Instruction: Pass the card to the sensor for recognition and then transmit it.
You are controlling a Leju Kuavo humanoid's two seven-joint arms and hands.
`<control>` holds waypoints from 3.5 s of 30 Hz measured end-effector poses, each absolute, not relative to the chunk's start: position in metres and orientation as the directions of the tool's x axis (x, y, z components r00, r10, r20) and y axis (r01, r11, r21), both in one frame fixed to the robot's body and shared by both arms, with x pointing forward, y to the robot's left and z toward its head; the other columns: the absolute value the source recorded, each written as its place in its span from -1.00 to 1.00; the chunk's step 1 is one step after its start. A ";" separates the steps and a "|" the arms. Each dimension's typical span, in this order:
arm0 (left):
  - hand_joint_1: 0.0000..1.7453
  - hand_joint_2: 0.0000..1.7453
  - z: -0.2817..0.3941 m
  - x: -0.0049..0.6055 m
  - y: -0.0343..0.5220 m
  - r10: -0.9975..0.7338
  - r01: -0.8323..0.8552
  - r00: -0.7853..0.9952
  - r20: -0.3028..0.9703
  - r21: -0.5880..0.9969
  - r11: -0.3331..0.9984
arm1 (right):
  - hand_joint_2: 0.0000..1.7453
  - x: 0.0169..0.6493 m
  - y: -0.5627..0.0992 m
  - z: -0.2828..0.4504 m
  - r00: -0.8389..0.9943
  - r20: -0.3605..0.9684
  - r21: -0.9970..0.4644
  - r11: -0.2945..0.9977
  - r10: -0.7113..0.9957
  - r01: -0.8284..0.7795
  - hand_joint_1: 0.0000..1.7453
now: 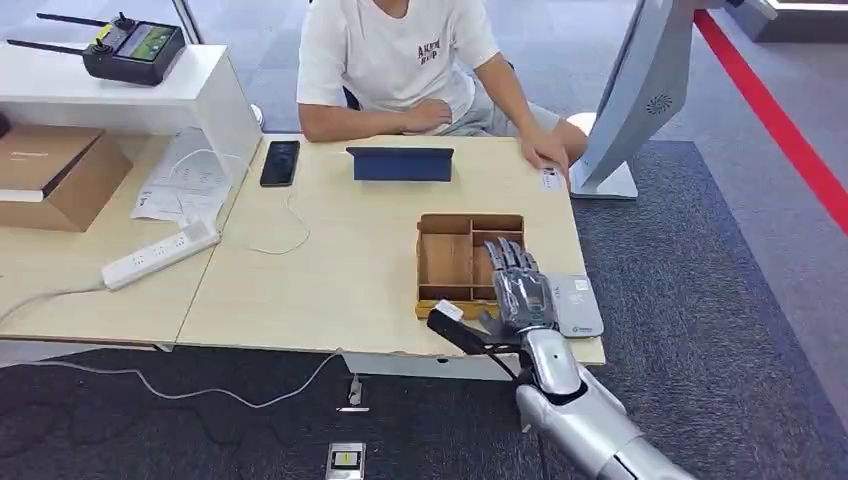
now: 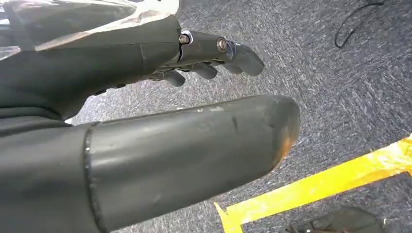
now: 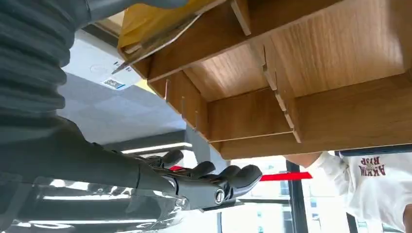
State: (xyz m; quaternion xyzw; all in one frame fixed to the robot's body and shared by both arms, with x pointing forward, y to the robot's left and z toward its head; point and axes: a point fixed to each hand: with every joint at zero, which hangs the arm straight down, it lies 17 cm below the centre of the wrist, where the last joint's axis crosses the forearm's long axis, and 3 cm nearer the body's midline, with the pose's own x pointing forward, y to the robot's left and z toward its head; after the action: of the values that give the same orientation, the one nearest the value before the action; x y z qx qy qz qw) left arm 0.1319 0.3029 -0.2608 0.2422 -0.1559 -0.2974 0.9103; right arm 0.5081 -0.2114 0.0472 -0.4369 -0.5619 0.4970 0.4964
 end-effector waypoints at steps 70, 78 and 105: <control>-1.00 -1.00 -0.259 0.132 0.307 -0.594 0.436 0.792 0.140 0.552 0.711 | 1.00 0.500 -0.248 0.023 -0.060 0.202 -0.979 0.200 0.978 -0.039 -1.00; -1.00 -1.00 -0.259 0.133 0.307 -0.598 0.438 0.789 0.141 0.553 0.708 | 1.00 0.496 -0.249 0.020 -0.058 0.202 -0.979 0.199 0.978 -0.045 -1.00; -1.00 -1.00 -0.259 0.133 0.308 -0.593 0.434 0.793 0.139 0.555 0.709 | 1.00 0.497 -0.241 0.024 -0.079 0.206 -0.978 0.203 0.975 -0.050 0.90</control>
State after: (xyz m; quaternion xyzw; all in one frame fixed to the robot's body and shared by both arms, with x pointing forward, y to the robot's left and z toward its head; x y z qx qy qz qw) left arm 0.1328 0.3081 -0.2587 0.2567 -0.1554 -0.2817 0.9114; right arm 0.4971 -0.2410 0.0235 -0.4140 -0.5587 0.4766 0.5379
